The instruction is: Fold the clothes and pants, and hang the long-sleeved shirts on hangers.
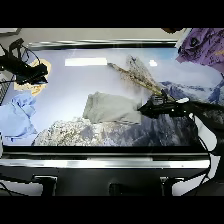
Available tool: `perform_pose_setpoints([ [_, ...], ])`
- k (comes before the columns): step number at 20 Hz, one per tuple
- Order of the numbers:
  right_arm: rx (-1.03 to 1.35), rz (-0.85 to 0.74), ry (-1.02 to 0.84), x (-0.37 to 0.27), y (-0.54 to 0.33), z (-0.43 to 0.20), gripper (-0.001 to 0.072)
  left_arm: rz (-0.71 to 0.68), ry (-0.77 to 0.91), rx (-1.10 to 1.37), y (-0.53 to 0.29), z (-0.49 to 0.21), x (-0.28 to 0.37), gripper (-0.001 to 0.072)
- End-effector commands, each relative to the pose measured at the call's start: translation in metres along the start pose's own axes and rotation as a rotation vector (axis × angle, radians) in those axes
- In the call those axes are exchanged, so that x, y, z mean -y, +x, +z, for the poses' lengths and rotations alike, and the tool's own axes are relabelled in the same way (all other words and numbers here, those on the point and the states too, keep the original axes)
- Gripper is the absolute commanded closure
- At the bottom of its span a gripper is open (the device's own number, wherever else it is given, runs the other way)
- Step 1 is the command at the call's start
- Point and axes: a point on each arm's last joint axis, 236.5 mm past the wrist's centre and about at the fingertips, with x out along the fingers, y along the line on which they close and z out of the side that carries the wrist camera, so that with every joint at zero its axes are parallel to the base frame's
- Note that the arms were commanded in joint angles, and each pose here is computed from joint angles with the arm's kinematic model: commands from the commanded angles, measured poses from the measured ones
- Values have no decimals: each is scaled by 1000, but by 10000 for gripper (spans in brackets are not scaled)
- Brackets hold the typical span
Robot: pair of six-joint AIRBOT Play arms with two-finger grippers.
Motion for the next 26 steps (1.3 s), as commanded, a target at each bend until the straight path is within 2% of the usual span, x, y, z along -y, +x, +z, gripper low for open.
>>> perform_pose_setpoints([
  [1, 11, 29, -12, -18, 18, -1, 548, 0, -1, -1, 0, 0, 0, 689],
  [2, 19, 61, -18, -29, 16, 3, 671, 0, -1, -1, 0, 0, 0, 688],
  [7, 177, 78, -84, -87, -33, 76, 678, 0, -1, -1, 0, 0, 0, 688],
  [11, 313, -23, -130, -124, -82, 125, 678, 1, -1, -2, 1, 0, 0, 688],
  [16, 492, -178, -128, -136, -147, 167, 678, 1, -1, -4, 1, -1, -1, 688],
  [22, 768, -186, 28, -90, -282, 214, 678, 1, -1, -4, 1, -1, -1, 688],
  [26, 868, -323, 151, -15, -360, 210, 681, 2, -1, -4, 1, -1, -1, 688],
])
